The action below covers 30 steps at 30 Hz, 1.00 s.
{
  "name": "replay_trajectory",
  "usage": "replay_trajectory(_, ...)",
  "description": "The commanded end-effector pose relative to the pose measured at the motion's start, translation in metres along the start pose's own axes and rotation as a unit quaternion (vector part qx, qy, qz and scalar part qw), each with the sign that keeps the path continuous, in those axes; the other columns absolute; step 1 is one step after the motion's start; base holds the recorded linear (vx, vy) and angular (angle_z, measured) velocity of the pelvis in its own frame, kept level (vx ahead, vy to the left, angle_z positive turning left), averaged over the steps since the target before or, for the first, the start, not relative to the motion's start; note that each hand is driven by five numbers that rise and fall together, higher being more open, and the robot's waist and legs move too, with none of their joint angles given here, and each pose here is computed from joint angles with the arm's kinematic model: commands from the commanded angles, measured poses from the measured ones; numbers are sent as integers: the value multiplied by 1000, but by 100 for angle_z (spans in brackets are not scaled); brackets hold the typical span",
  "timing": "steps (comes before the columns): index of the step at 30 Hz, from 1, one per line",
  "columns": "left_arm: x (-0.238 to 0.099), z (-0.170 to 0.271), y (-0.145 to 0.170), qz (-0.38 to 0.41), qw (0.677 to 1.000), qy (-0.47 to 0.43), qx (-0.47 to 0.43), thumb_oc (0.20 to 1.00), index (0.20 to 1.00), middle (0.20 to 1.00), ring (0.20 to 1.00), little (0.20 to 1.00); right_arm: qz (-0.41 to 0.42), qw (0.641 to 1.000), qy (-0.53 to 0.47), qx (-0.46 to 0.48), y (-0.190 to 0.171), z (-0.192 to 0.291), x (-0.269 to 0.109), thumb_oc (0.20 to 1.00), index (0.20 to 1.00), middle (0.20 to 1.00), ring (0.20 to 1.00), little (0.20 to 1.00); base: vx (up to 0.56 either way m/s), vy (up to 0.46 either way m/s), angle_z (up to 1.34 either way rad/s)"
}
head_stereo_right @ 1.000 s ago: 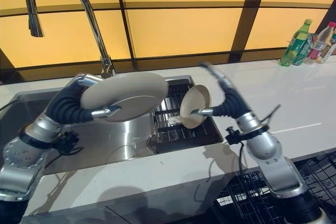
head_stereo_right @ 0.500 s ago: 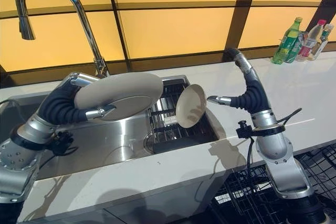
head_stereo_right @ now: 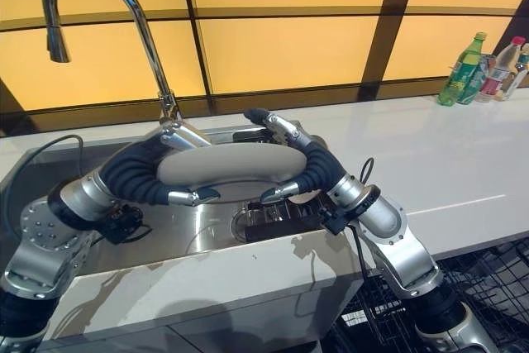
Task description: Pick up plates and place into dishwasher.
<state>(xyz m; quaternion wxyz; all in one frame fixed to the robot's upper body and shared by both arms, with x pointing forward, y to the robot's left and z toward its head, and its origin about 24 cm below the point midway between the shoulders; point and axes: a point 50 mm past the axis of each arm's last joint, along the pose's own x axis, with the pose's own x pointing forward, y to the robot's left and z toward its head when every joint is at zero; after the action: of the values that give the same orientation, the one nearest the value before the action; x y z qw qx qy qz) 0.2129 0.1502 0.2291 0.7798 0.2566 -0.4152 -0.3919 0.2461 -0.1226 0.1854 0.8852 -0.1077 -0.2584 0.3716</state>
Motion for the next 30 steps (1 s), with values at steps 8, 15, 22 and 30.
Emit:
replay_trajectory(8, 18, 4, -5, -6, 996, -68, -58, 200, 200, 200, 200, 200, 85, 993, -78, -2, 20, 29, 24, 1000, 1000, 1000, 1000, 1000, 0, 0, 0)
replay_trajectory(15, 14, 4, -1, 6, 997, -63, -51, 200, 200, 200, 200, 200, 126, 990, -55, 2, 25, 26, 17, 200, 200, 200, 200, 200, 0, 0, 0)
replay_trajectory(22, 12, 5, 0, 15, 996, -66, -50, 200, 200, 200, 200, 200, 76, 995, -61, -2, 19, 27, 18, 200, 200, 200, 200, 200, 0, 0, 0)
replay_trajectory(30, 8, 5, 3, 42, 996, -67, -50, 200, 200, 200, 200, 200, -36, 996, -84, 8, 4, 30, 13, 200, 200, 200, 200, 200, -31, -9, 0)
